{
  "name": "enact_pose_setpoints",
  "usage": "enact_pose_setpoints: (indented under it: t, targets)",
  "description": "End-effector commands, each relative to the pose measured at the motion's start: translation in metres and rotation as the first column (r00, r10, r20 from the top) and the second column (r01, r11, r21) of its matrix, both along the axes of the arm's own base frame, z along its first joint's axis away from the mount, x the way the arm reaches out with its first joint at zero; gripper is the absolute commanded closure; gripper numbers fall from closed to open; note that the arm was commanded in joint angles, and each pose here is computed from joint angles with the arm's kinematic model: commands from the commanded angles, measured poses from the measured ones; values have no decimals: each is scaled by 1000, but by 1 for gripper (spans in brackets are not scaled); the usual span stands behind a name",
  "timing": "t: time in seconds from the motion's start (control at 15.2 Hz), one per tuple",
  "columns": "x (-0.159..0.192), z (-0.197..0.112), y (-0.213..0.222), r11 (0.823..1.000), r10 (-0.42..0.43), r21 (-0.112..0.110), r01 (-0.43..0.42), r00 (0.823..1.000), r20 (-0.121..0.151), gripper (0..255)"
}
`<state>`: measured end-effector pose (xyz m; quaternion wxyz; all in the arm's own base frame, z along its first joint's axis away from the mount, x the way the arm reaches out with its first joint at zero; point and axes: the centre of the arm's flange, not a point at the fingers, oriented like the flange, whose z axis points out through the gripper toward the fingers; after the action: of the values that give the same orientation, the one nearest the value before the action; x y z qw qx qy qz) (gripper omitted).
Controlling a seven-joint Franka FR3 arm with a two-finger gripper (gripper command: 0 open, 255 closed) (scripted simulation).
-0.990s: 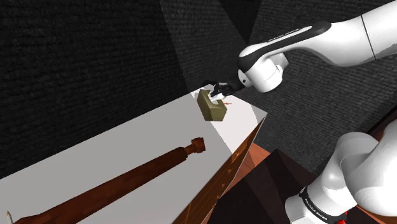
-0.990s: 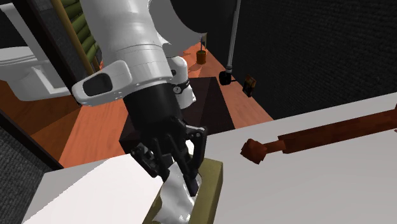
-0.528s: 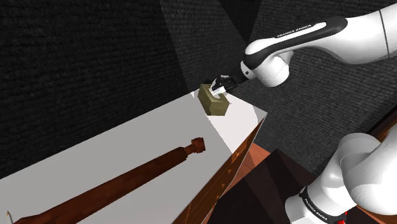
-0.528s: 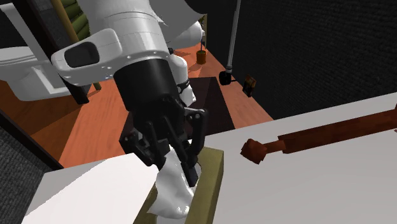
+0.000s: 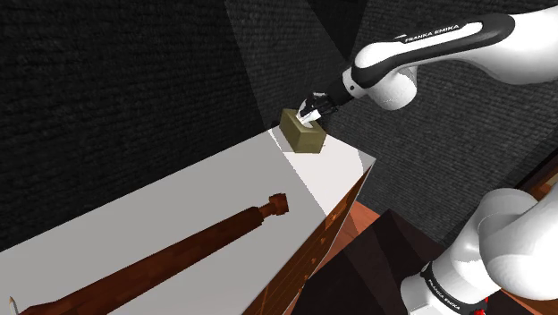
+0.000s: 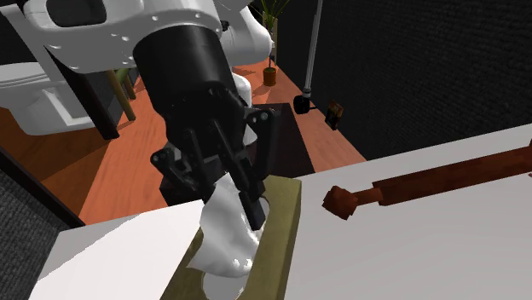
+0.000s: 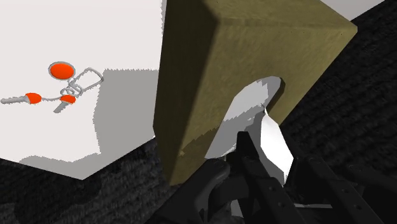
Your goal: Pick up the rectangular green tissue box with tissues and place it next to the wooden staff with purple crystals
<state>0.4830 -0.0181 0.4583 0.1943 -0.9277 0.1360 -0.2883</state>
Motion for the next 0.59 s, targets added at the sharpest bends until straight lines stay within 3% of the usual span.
enact_pose_setpoints:
  t: [0.0,0.53]
  targets:
    - [-1,11,0,1000,0,-1,0,1000,0,255]
    - [-1,53,0,1000,0,-1,0,1000,0,255]
